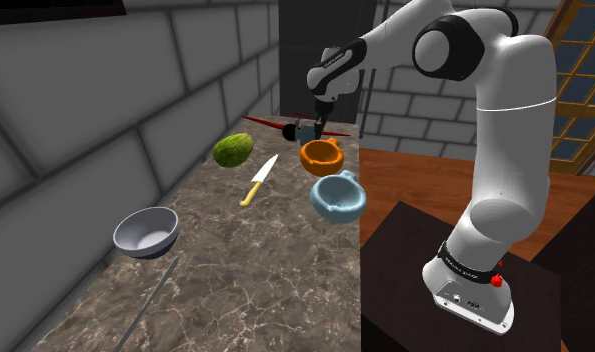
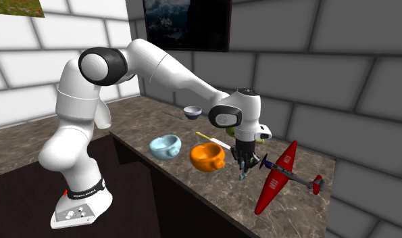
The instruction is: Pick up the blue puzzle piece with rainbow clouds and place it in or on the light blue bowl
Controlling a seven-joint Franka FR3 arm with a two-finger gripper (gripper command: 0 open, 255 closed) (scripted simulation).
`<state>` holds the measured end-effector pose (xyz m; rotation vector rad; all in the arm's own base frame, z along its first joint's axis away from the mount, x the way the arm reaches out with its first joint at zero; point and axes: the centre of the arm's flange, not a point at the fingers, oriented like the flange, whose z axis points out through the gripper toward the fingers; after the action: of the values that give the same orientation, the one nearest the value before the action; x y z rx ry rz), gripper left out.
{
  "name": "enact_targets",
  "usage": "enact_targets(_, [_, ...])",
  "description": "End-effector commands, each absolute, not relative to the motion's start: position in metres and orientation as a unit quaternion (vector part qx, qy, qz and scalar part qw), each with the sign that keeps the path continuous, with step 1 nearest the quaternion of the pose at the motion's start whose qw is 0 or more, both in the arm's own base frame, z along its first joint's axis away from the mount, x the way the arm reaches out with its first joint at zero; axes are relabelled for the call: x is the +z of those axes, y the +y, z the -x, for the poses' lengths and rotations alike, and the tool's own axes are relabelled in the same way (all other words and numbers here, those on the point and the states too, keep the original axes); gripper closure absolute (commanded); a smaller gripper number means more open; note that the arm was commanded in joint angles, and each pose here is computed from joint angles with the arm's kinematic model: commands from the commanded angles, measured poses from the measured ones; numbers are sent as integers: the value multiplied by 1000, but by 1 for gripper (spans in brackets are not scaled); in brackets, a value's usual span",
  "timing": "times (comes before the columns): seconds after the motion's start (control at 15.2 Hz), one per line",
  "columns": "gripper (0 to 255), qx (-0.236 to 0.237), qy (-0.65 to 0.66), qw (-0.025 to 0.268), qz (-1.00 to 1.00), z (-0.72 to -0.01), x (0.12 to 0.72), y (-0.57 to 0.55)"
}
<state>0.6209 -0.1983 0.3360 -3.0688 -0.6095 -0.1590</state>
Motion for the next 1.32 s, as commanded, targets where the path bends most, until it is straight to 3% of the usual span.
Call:
enact_targets(0.0, [255,-51,-195,4,980,-621,345,-198])
enact_targets(1.25, [255,-51,-195,4,980,-621,445,-198])
